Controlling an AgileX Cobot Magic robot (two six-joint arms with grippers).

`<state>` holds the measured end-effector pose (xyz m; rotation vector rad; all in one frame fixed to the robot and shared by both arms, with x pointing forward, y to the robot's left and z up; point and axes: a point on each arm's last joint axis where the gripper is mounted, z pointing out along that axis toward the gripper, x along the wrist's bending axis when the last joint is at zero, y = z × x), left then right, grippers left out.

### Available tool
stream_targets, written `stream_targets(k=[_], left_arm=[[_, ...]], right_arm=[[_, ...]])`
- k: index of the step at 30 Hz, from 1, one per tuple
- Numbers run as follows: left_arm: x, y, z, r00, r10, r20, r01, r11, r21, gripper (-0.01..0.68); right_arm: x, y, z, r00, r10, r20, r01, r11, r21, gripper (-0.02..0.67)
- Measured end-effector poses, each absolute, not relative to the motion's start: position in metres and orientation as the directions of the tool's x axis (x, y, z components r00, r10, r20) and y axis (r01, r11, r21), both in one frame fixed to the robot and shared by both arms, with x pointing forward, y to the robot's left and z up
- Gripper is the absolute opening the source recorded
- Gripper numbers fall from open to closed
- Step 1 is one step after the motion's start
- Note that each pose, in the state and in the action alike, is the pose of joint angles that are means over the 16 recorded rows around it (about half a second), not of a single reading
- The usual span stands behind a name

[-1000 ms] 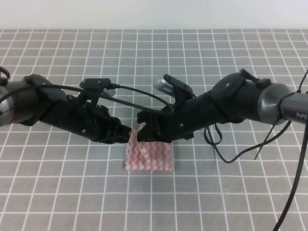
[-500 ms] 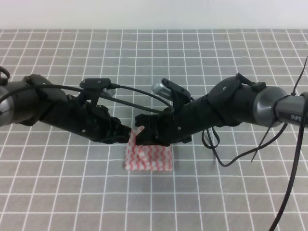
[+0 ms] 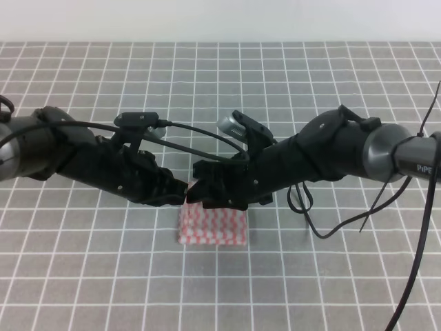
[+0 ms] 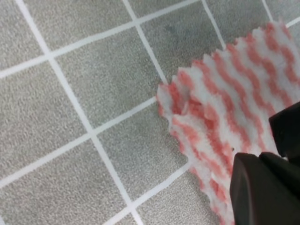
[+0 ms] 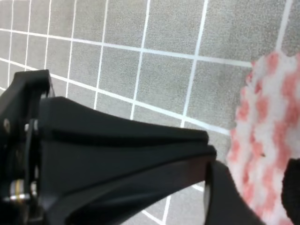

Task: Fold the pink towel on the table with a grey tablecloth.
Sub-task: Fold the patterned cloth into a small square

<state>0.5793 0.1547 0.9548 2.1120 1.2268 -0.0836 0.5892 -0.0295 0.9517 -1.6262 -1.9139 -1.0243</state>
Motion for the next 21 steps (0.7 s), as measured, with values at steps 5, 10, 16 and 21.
stream_targets(k=[5, 10, 16, 21], left_arm=[[0.579, 0.154, 0.955, 0.548, 0.744, -0.383, 0.791, -0.313, 0.525, -0.002], [0.58, 0.153, 0.957, 0.545, 0.741, -0.394, 0.792, -0.299, 0.532, -0.002], [0.584, 0.149, 0.962, 0.551, 0.731, -0.403, 0.784, -0.288, 0.55, -0.002], [0.584, 0.143, 0.966, 0.571, 0.711, -0.41, 0.776, -0.305, 0.552, -0.002]], right_arm=[[0.593, -0.036, 0.956, -0.247, 0.649, 0.72, 0.962, 0.074, 0.264, 0.2], [0.599, -0.048, 0.958, -0.28, 0.674, 0.684, 0.955, 0.121, 0.272, 0.107], [0.606, -0.064, 0.956, -0.302, 0.739, 0.603, 0.947, 0.162, 0.276, 0.008], [0.61, -0.073, 0.952, -0.302, 0.786, 0.539, 0.944, 0.165, 0.287, -0.015]])
